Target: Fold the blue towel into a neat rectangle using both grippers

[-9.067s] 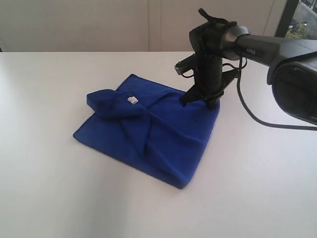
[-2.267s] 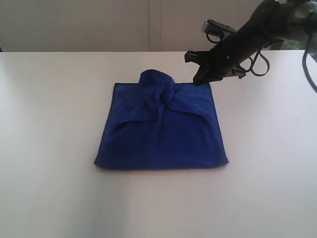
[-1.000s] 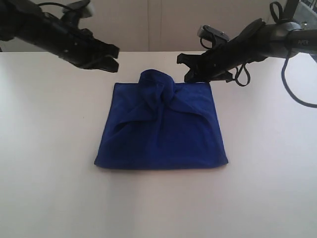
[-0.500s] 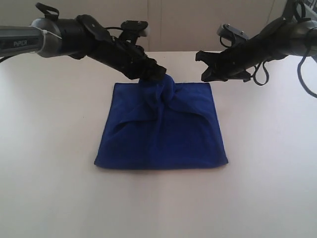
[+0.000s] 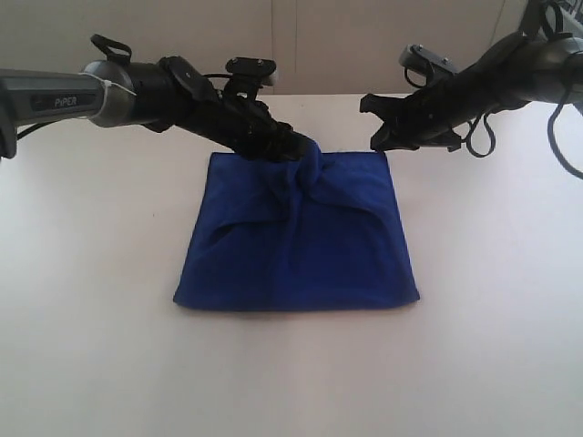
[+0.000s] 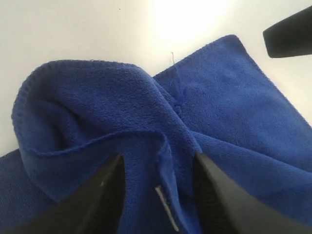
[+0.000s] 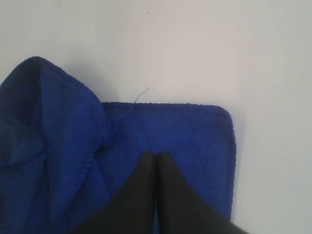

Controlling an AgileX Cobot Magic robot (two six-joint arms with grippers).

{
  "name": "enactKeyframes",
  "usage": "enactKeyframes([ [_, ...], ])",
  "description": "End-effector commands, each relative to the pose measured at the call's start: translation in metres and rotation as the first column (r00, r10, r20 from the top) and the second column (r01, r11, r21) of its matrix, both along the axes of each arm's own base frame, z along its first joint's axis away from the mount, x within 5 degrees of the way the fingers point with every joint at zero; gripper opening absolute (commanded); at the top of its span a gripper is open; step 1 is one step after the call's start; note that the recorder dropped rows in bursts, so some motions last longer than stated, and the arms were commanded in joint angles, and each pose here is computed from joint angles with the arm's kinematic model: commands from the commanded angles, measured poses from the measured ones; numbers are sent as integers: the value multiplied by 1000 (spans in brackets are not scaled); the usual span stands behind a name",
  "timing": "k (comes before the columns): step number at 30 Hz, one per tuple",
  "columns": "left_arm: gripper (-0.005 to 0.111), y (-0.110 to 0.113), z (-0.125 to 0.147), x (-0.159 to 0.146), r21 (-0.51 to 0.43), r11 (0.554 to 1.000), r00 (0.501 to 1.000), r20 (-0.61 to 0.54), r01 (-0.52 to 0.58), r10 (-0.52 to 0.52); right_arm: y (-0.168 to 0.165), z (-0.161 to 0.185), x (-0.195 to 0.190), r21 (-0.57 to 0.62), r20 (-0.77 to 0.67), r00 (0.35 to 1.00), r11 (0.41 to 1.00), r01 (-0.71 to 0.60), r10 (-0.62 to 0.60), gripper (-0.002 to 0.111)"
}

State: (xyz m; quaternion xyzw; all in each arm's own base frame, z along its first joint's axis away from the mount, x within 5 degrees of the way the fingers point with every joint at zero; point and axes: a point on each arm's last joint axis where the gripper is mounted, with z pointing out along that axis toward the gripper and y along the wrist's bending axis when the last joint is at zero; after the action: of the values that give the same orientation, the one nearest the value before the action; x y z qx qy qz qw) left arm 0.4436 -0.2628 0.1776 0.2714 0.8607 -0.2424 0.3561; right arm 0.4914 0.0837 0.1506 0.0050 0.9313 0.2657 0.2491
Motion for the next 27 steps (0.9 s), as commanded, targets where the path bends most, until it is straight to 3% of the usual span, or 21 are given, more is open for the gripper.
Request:
enactKeyframes([
  [1,50,-8,-8,-1,-26,1000,1000,-17,-18,18,-2,2,0,3,1,1000,1000,-13,13,0],
  [6,44,-8,-7,2,-48,998,999,-8,-50,50,-1,2,-1,6,-5,1000,1000,-18,18,0],
  [13,1,-7,-7,2,-42,998,999,3,-53,53,-1,2,-1,8,-12,1000,1000,-25,25,0],
  [20,0,-1,6,2,-37,999,999,11,-30,31,0,1,-3,18,-31,999,999,-41,42,0],
  [27,0,40,48,-9,91,989,992,-48,117,-113,16,3,-5,43,-27,998,998,-52,53,0],
])
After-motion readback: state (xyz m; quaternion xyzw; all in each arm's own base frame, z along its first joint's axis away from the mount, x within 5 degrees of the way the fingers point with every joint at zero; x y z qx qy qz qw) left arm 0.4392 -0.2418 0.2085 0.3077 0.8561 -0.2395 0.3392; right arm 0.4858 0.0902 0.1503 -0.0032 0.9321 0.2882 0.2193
